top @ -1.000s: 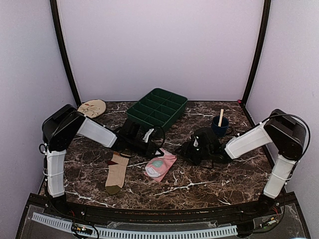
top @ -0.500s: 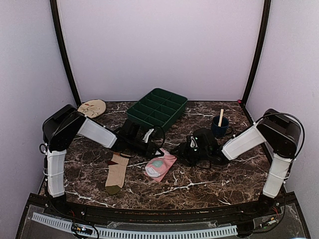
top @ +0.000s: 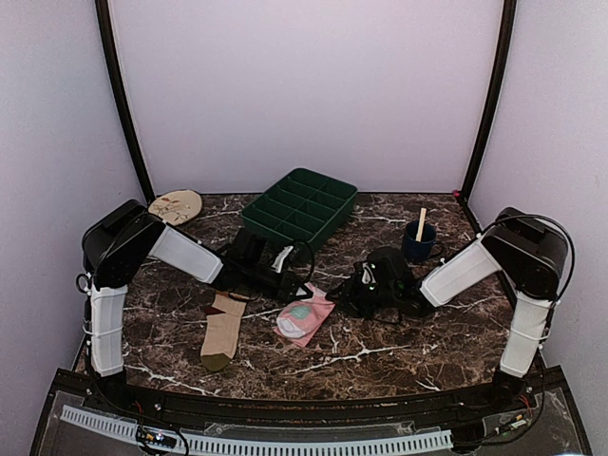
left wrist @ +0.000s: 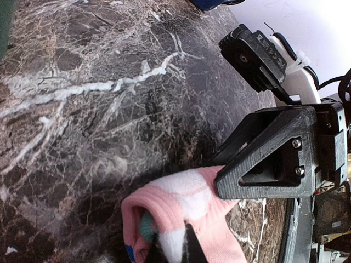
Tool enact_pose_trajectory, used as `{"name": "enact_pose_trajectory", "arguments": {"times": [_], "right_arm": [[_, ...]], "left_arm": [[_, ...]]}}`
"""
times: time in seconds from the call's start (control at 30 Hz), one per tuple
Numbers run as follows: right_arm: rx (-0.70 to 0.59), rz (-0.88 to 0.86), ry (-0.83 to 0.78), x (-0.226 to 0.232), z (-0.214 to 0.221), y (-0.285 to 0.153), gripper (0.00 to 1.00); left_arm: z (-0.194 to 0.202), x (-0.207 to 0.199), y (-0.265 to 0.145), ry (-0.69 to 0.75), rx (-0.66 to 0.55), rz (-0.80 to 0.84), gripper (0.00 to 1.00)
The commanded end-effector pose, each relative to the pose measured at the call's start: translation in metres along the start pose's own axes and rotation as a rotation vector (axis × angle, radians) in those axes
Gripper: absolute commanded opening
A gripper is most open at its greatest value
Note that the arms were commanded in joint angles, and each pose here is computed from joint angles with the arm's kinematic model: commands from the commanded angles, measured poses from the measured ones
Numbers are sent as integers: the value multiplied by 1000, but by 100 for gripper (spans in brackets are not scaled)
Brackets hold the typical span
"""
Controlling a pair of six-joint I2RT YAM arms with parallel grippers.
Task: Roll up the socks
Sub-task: Roll the sock at the center of the board.
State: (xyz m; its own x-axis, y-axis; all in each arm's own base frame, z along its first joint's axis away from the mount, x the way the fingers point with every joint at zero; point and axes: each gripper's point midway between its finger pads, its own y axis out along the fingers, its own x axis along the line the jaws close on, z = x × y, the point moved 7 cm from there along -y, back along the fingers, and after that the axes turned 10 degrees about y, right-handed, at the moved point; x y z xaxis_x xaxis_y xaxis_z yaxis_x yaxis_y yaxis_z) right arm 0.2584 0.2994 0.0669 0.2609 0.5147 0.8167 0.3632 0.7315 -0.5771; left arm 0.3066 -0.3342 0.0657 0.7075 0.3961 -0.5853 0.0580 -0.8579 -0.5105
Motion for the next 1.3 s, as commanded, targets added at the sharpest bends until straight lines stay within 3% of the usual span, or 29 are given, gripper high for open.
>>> {"name": "enact_pose_trajectory", "arguments": {"times": [0.0, 0.4, 0.47, 0.57, 0.8, 1.27], "right_arm": [[41, 61, 12, -19, 9, 6, 24], [49, 28, -39, -17, 12, 4, 3], [39, 28, -71, -16, 12, 2, 0], [9, 40, -134, -13, 9, -2, 0], [-93, 113, -336, 0, 5, -5, 0], [-294, 140, -581, 25, 16, -5, 0]], "left_arm": [[30, 13, 7, -64, 87, -32, 0], [35, 18, 7, -125, 96, -33, 0], [36, 20, 5, -166, 99, -29, 4], [36, 22, -1, -237, 101, -27, 16], [20, 11, -16, -324, 135, -54, 30], [-17, -5, -65, -469, 155, -138, 37]]}}
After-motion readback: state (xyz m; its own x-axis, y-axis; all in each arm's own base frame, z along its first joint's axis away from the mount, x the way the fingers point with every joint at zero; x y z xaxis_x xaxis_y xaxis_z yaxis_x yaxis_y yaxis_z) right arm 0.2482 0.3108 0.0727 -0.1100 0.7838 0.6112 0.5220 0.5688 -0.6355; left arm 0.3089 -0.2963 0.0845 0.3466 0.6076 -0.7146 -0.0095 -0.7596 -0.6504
